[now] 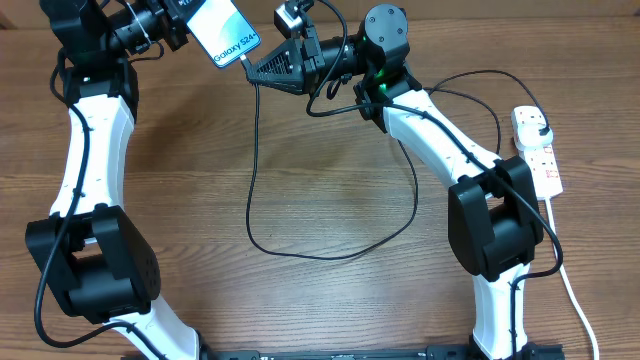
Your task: Plug charger to phone and switch on socket
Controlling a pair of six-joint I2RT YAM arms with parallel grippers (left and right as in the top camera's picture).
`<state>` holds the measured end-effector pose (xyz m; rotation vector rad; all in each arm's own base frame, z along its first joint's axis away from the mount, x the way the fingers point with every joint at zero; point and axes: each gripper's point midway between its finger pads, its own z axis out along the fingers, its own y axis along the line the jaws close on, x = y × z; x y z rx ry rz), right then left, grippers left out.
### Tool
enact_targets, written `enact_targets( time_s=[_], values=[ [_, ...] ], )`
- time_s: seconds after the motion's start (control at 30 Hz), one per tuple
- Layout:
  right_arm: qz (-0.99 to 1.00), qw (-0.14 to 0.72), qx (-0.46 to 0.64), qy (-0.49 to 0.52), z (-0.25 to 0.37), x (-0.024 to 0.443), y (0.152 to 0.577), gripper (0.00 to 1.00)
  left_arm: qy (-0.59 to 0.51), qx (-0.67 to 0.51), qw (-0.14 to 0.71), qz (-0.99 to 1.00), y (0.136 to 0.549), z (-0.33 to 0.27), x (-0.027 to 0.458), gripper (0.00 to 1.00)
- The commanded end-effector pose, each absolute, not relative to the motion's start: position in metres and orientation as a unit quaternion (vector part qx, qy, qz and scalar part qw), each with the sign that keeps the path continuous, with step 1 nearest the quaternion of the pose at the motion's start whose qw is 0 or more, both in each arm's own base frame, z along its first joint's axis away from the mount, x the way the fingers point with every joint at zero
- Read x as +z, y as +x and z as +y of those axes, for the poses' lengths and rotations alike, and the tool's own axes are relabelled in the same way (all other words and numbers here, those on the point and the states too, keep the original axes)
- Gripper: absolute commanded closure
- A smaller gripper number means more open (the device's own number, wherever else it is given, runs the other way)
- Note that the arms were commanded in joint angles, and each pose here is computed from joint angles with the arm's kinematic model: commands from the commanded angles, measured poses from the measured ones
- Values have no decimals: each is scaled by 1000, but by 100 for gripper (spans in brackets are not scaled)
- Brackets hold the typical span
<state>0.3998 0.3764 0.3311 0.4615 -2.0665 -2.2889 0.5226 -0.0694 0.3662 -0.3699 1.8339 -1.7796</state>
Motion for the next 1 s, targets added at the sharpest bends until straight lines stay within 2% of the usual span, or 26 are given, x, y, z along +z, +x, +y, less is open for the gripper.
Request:
enact_targets(
  time_s=[0.0,0.97],
  values=[
    [-655,-24,-747,113,374,347,416,96,-69,-679,243,689,494,-92,388,96],
    [-656,-19,-749,97,375,348,420,96,-16,-680,237,693,480,-98,391,96]
  ],
)
